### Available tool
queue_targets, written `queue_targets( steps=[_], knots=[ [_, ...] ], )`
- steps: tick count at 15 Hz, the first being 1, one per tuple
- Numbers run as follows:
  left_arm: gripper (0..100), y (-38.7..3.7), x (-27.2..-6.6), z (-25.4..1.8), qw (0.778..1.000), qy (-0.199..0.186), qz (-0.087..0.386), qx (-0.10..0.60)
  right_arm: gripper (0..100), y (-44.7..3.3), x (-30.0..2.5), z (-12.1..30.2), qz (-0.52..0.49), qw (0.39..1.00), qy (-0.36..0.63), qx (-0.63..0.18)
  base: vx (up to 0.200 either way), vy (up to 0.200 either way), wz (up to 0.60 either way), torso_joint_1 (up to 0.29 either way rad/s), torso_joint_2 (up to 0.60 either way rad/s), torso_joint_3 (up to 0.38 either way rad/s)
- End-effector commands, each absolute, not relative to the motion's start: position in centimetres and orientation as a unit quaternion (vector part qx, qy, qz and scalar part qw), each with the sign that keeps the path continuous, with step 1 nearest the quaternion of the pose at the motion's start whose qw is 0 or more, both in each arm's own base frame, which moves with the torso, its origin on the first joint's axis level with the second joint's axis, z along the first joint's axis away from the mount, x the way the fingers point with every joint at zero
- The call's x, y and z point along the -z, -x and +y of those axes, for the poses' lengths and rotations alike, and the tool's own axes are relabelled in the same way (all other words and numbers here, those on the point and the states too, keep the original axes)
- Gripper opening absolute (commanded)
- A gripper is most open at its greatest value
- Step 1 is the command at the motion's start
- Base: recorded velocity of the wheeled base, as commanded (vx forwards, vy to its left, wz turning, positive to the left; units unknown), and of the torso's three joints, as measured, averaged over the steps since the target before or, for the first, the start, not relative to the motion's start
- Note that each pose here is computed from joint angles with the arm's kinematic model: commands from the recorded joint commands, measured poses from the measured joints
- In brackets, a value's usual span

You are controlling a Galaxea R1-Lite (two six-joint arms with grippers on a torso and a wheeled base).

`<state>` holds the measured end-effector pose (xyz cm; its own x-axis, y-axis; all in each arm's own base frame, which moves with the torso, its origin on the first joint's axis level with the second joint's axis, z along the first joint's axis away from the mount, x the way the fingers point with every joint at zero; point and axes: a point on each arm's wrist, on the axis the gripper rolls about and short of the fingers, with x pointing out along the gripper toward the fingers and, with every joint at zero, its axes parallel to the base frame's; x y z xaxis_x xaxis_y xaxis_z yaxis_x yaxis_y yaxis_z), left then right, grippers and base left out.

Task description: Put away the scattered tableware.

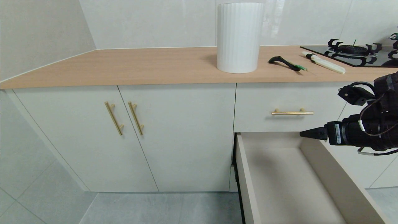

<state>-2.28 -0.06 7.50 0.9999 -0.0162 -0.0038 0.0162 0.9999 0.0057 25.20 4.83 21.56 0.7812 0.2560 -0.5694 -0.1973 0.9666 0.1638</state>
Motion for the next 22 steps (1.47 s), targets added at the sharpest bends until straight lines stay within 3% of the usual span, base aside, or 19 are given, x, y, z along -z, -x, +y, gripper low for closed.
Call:
queue_targets(
  steps=[1, 7, 11, 19, 22],
  knots=[
    [100, 2.3, -7.5, -0.1, 1.0, -0.003, 0.002, 0.008, 100, -24.8, -21.7, 4.7, 0.304, 0.944, -0.046, -0.12, 0.0, 0.0, 0.0, 0.0, 0.0, 0.0],
    [100, 2.3, -7.5, -0.1, 1.0, -0.003, 0.002, 0.008, 100, -24.6, -21.5, 4.8, 0.307, 0.943, -0.04, -0.123, 0.0, 0.0, 0.0, 0.075, -0.17, -0.149],
    [100, 2.3, -7.5, -0.1, 1.0, -0.003, 0.002, 0.008, 100, -24.6, -21.4, 4.8, 0.308, 0.942, -0.035, -0.125, 0.0, 0.0, 0.0, 0.086, -0.51, -0.273],
    [100, 2.3, -7.5, -0.1, 1.0, -0.003, 0.002, 0.008, 100, -25.0, -21.6, 4.8, 0.29, 0.948, -0.035, -0.125, 0.0, 0.0, 0.0, 0.242, -0.48, -0.272],
    [100, 2.3, -7.5, -0.1, 1.0, -0.003, 0.002, 0.008, 100, -27.3, -22.1, 5.1, 0.236, 0.963, -0.009, -0.133, 0.0, 0.0, 0.0, 0.183, -0.38, -0.209]
  ],
)
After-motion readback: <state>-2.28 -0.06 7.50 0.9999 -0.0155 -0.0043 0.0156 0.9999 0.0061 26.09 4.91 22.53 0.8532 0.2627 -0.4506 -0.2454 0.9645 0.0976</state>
